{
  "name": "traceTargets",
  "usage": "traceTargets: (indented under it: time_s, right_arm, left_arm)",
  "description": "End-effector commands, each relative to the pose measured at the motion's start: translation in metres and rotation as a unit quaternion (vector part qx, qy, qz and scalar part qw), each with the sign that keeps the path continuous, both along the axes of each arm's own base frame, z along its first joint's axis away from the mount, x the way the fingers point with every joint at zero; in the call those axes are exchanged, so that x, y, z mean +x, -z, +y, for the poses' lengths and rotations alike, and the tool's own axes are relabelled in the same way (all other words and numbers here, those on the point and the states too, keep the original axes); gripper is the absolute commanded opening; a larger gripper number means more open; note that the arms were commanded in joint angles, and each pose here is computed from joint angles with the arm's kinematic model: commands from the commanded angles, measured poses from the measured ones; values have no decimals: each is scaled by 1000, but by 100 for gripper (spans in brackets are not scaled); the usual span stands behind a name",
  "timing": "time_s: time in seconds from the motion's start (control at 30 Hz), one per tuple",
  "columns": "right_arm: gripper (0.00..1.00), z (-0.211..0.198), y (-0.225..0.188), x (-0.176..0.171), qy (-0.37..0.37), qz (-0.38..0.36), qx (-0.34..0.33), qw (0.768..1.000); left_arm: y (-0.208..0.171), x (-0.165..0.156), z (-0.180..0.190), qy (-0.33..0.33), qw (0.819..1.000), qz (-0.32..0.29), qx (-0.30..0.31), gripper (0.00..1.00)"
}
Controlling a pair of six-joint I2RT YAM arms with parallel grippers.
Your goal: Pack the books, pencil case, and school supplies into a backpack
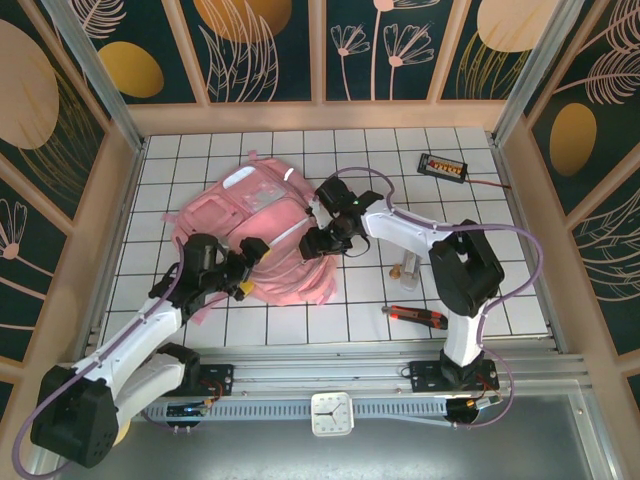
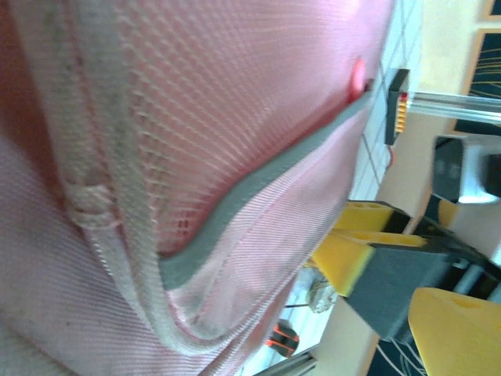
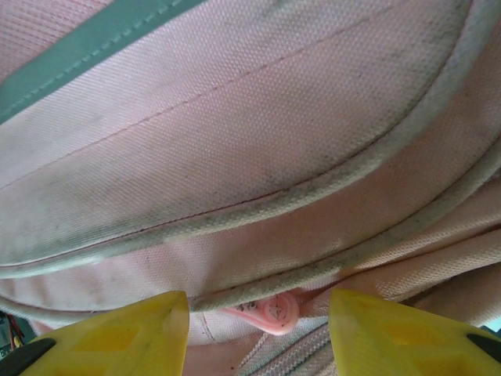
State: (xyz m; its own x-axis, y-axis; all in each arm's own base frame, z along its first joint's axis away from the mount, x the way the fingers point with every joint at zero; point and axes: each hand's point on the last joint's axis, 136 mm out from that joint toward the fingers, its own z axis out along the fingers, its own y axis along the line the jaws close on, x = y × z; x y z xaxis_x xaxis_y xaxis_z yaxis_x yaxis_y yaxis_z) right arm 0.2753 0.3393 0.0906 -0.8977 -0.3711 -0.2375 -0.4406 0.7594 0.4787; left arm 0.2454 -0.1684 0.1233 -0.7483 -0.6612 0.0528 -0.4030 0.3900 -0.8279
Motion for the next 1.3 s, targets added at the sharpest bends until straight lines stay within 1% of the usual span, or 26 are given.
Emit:
traceTargets:
  time_s: [0.0, 0.1, 0.27, 0.3, 0.33, 0.37, 0.4, 0.43, 0.5, 0.53, 0.57, 0.67, 0.73, 0.9, 1.0, 1.17, 1.23, 1.27]
  right_arm:
    - [51, 10, -6, 4, -12, -15, 15, 1000]
    - [51, 10, -3, 4, -12, -13, 14, 1000]
    - [48, 12, 0, 2, -13, -4, 18, 1000]
    - [47, 13, 0, 2, -14, -2, 22, 1000]
    - [45, 13, 1, 1, -14, 0, 21, 1000]
    - [45, 13, 1, 1, -13, -1, 22, 1000]
    - [45, 12, 2, 2, -13, -4, 20, 1000]
    - [45, 11, 0, 3, -13, -9, 20, 1000]
    - [46, 11, -4, 6, -19, -27, 22, 999]
    - [46, 11, -7, 8, -24, -37, 21, 999]
    - [47, 12, -9, 10, -30, -46, 21, 998]
    - [47, 15, -4, 14, -37, -42, 24, 998]
    - [47, 18, 3, 11, -44, -28, 28, 998]
    - [47, 16, 6, -3, -55, -26, 47, 997]
    - [47, 10, 10, -8, -60, -29, 43, 997]
    - [46, 10, 9, -19, -94, -47, 31, 994]
    - [46, 10, 12, -26, -110, -56, 15, 992]
    - [46, 9, 15, -29, -118, -61, 5, 991]
  left_arm:
    - [-35, 5, -8, -5, 998, -17, -52, 99]
    - [-35, 4, -7, -13, 998, -12, -61, 99]
    - [-8, 4, -7, -18, 998, 12, -59, 99]
    - [-7, 6, -7, -18, 998, 10, -53, 99]
    - [-5, 7, -6, -18, 999, 10, -47, 96]
    - [-2, 9, -6, -19, 999, 11, -43, 90]
    - [0, 10, -6, -18, 999, 10, -41, 74]
    - [4, 11, -7, -17, 999, 13, -40, 63]
    - [11, 12, -8, -14, 999, 21, -38, 52]
    - [11, 12, -8, -14, 999, 20, -37, 44]
    - [11, 12, -8, -13, 999, 20, -35, 40]
    - [10, 12, -9, -8, 999, 20, -34, 40]
    - [12, 11, -9, -7, 999, 23, -33, 40]
    - [12, 11, -10, -7, 999, 23, -38, 42]
    - [12, 10, -10, -5, 999, 24, -38, 43]
    - [13, 8, -6, -5, 999, 26, -36, 43]
    - [10, 9, -5, -6, 999, 23, -38, 49]
    - [9, 10, -5, -5, 999, 23, -37, 57]
